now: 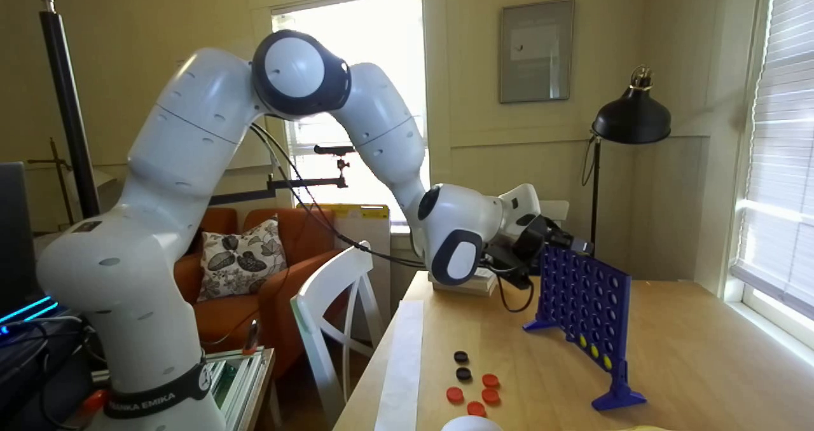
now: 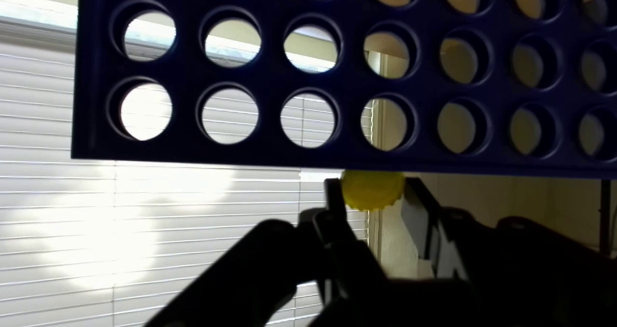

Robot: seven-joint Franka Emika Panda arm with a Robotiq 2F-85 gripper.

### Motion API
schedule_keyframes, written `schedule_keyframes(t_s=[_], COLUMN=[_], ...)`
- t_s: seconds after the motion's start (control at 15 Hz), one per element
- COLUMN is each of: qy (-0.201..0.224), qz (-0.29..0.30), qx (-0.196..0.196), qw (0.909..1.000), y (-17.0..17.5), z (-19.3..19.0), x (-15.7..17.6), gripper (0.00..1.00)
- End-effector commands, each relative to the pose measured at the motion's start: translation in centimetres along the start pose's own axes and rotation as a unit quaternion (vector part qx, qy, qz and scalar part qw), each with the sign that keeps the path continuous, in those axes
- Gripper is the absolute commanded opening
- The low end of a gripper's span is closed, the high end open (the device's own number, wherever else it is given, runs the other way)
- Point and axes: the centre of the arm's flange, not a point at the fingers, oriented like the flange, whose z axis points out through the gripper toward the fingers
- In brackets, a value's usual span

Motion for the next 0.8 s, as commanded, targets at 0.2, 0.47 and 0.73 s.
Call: schedule_keyframes(t_s=[0.2, 0.47, 0.73], qy=[0.005, 0.006, 0.005], qz=[0.001, 0.001, 0.002], qx=[0.006, 0.008, 0.009], qw=[1.0000, 1.0000, 0.9999], y=[-0.17, -0.46, -0.91], z=[1.47, 1.24, 0.82], x=[-0.36, -0.46, -0.43], gripper=[0.11, 0.11, 0.11])
